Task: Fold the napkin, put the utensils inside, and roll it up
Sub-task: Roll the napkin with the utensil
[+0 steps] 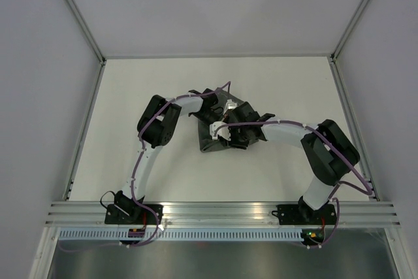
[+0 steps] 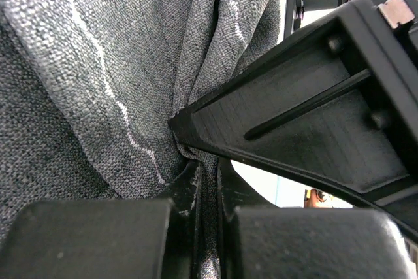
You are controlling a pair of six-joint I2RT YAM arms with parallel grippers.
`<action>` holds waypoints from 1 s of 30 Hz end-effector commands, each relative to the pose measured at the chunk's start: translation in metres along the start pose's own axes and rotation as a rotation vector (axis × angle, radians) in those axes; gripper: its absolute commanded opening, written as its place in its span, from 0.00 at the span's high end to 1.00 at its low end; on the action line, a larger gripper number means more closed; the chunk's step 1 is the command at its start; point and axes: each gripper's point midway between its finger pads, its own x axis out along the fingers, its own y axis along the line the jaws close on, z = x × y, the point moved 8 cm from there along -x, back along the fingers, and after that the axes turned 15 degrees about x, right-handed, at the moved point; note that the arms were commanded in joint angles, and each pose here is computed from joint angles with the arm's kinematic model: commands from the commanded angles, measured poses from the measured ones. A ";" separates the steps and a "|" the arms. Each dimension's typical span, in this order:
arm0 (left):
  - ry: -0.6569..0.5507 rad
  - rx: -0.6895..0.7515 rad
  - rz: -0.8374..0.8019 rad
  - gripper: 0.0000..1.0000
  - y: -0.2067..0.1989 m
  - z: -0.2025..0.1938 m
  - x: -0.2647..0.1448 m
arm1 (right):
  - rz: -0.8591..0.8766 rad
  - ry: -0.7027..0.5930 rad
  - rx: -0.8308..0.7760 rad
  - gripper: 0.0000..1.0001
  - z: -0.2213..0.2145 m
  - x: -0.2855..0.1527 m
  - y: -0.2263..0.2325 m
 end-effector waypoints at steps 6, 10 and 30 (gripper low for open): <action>0.066 0.016 0.040 0.94 0.011 -0.013 0.002 | 0.126 0.029 0.069 0.71 0.004 0.001 -0.007; 0.068 0.008 0.078 0.79 0.012 -0.011 -0.003 | 0.237 0.066 0.154 0.77 -0.005 -0.004 -0.013; -0.135 0.059 0.453 0.48 -0.007 0.033 -0.061 | 0.409 0.137 0.278 0.83 -0.035 0.006 -0.026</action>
